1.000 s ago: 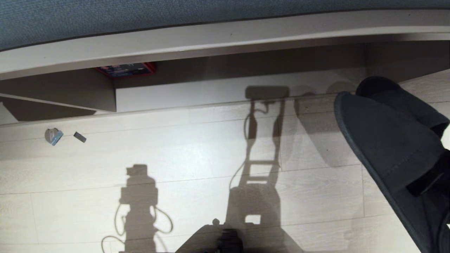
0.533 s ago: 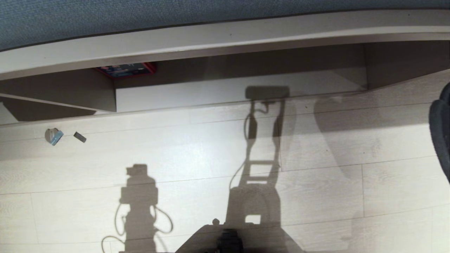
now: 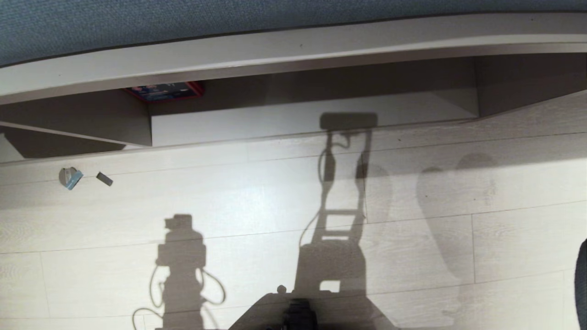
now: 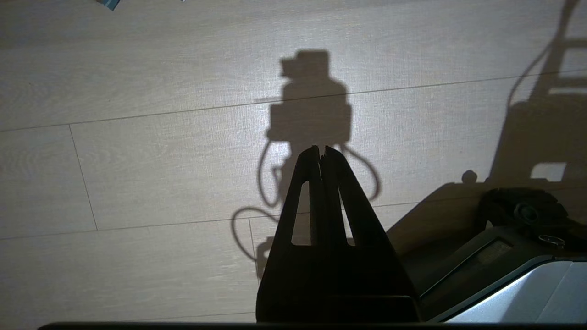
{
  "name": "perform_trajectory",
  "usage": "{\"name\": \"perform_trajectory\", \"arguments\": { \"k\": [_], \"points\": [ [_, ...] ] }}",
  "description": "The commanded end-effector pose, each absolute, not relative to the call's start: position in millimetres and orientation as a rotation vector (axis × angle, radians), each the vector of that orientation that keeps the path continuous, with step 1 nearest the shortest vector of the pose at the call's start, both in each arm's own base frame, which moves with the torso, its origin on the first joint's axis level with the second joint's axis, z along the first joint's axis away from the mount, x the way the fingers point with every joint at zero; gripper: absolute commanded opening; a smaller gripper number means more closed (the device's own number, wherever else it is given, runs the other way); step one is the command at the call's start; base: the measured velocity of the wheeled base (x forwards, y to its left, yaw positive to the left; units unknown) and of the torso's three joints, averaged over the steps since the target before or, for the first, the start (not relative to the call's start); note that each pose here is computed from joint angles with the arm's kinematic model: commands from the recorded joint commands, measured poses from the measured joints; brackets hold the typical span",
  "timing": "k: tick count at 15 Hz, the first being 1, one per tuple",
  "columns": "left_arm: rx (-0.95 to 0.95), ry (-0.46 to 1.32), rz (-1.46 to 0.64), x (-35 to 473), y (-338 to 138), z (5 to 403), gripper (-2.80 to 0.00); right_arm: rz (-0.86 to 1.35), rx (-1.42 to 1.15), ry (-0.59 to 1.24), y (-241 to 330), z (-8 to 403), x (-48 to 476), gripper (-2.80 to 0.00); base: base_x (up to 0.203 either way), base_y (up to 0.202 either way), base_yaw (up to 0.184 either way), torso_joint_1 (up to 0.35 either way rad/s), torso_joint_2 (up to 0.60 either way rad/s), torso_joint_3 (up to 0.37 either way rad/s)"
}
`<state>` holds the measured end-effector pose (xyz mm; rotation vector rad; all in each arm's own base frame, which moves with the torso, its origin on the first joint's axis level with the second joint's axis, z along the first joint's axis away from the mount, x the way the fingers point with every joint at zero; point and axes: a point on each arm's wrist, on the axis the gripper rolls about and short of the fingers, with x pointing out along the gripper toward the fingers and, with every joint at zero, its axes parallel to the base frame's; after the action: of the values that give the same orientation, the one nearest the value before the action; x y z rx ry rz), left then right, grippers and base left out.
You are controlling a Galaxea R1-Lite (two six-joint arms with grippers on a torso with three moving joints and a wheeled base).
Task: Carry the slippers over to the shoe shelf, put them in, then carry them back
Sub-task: Place the slippers on the floor
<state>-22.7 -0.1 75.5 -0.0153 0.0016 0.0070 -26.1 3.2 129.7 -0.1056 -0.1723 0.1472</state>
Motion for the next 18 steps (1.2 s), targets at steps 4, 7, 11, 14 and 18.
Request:
{"name": "perform_trajectory", "arguments": {
  "k": [4, 7, 11, 14, 18],
  "points": [
    [-0.017, 0.001, 0.009, -22.7, -0.1, 75.5, -2.8, 0.035, -0.092, -0.092, 0.7, 84.9, -23.1, -2.8, 0.0, 0.0, 0.0, 0.0, 0.0, 0.0],
    [-0.015, 0.001, 0.008, -22.7, -0.1, 75.5, -2.8, 0.008, -0.091, 0.003, 0.0, 75.4, -22.7, -2.8, 0.0, 0.0, 0.0, 0.0, 0.0, 0.0],
    [-0.017, 0.001, 0.008, -22.7, -0.1, 75.5, -2.8, 0.011, -0.1, 0.001, 0.1, 75.5, -22.7, -2.8, 0.0, 0.0, 0.0, 0.0, 0.0, 0.0],
    [-0.017, 0.002, 0.008, -22.7, -0.1, 75.5, -2.8, 0.011, -0.095, 0.003, 0.1, 75.4, -22.7, -2.8, 0.0, 0.0, 0.0, 0.001, 0.0, 0.055],
    [-0.018, 0.001, 0.008, -22.7, -0.1, 75.5, -2.8, 0.011, -0.095, 0.003, 0.1, 75.3, -22.7, -2.8, 0.0, 0.0, 0.0, 0.004, 0.0, 0.195]
  ]
}}
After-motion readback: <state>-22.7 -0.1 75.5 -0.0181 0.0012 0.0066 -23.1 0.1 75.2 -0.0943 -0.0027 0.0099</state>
